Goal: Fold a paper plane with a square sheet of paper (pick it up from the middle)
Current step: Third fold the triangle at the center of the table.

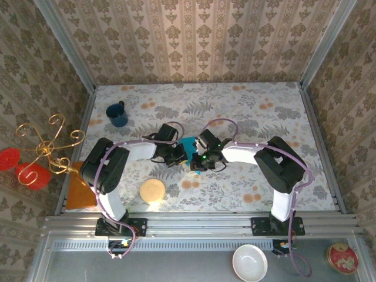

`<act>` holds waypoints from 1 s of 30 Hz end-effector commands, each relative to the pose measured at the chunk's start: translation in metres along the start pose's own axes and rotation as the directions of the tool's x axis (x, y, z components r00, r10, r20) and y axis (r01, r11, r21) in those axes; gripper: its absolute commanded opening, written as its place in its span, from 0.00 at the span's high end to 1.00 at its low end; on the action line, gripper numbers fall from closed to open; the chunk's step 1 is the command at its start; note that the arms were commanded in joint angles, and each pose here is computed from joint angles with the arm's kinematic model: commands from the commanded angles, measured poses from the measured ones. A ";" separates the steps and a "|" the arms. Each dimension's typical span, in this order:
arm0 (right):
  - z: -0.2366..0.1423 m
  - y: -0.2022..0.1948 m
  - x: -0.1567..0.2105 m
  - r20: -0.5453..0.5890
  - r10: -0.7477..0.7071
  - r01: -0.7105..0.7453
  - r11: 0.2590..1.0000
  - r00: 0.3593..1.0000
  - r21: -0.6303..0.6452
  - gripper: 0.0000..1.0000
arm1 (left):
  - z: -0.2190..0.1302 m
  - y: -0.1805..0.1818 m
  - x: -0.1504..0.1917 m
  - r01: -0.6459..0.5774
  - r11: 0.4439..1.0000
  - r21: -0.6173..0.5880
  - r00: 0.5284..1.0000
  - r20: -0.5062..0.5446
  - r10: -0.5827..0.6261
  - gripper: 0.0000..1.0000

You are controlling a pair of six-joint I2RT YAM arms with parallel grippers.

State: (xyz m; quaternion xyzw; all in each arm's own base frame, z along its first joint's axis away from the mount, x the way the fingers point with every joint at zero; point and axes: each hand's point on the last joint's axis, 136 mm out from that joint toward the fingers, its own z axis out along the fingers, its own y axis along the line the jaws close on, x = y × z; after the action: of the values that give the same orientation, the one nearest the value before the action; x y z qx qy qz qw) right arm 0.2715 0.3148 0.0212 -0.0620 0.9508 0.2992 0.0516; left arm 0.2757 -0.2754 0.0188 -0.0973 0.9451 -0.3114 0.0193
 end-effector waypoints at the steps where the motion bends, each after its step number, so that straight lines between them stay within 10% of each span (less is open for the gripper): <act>1: 0.003 -0.008 0.005 -0.027 0.012 -0.012 1.000 1.000 0.019 0.91 | 0.012 0.046 0.008 0.048 0.988 -0.148 0.999 -0.018 -0.051 0.95; 30: 0.007 -0.024 0.018 -0.056 0.052 -0.051 0.999 0.997 0.008 0.91 | 0.012 0.048 0.009 0.048 0.987 -0.154 0.998 -0.023 -0.052 0.95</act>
State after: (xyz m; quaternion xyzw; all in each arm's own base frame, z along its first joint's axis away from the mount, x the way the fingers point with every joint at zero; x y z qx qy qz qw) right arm 0.2727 0.3103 0.0149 -0.0555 0.9458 0.3165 0.0476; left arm 0.2758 -0.2753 0.0185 -0.0968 0.9449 -0.3123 0.0182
